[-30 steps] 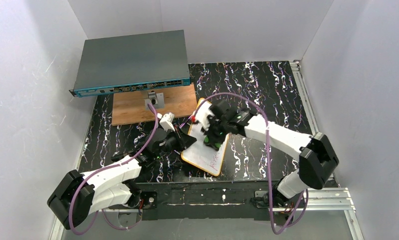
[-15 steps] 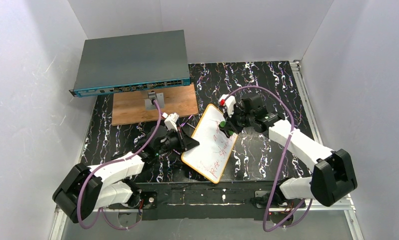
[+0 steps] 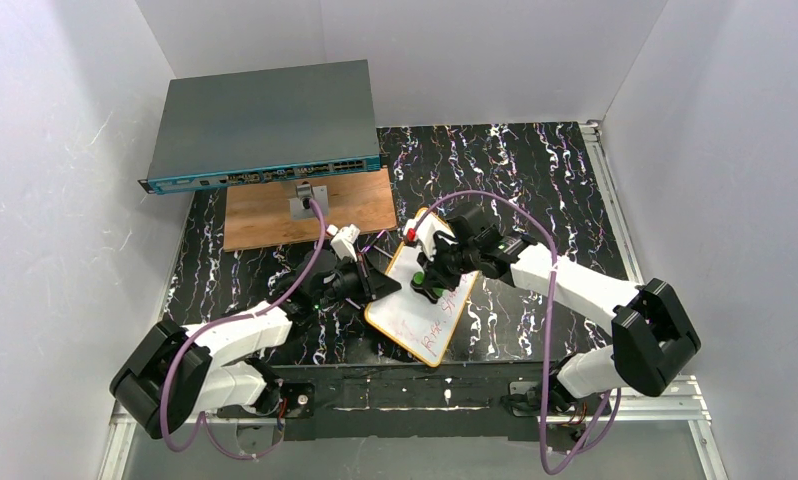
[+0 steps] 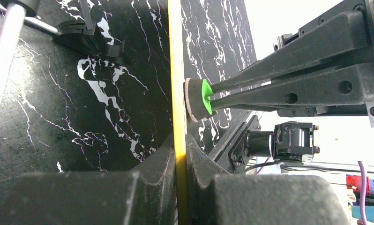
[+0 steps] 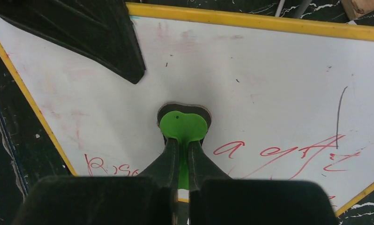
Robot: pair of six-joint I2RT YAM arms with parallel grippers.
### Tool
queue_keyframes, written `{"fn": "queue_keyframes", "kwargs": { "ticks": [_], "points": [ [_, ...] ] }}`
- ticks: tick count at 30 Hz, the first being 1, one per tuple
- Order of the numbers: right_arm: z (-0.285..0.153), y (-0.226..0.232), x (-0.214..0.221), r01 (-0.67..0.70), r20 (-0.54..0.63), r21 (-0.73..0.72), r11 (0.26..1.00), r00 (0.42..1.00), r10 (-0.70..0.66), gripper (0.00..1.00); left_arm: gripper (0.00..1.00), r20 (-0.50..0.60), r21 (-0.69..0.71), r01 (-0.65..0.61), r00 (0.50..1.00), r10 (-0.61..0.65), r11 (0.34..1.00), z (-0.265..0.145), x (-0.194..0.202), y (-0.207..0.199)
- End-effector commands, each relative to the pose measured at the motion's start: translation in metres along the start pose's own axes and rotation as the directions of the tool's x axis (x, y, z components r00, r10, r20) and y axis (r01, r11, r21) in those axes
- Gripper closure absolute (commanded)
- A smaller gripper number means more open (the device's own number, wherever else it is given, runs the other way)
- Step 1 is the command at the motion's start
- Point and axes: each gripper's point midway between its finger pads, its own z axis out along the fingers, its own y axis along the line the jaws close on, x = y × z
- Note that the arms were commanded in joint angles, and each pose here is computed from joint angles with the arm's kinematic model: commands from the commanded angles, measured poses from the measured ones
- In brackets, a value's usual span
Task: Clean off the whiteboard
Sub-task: Erase the whiteboard at the center of the board.
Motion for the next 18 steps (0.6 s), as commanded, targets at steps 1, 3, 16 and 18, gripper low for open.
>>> {"fn": "queue_keyframes", "kwargs": {
  "ticks": [1, 3, 16, 18],
  "points": [
    [0.0, -0.016, -0.013, -0.032, 0.033, 0.076, 0.997, 0.999, 0.029, 0.99, 1.0, 0.033, 0.037, -0.055, 0.998, 0.054, 0.998, 0.003, -0.017, -0.011],
    [-0.002, -0.053, -0.008, -0.097, 0.015, 0.236, 0.967, 0.995, 0.096, 0.99, 1.0, 0.039, 0.057, -0.052, 0.998, 0.05, 0.997, 0.003, -0.02, -0.015],
    [0.014, -0.031, 0.012, -0.121, -0.089, 0.075, 0.99, 0.988, 0.128, 0.99, 1.0, 0.036, 0.078, -0.043, 0.999, 0.04, 0.996, 0.005, -0.027, -0.02],
    [0.015, 0.001, 0.006, -0.069, -0.089, -0.045, 0.997, 0.994, 0.065, 0.99, 1.0, 0.037, 0.073, -0.042, 0.999, 0.039, 0.996, 0.006, -0.028, -0.019]
  ]
}}
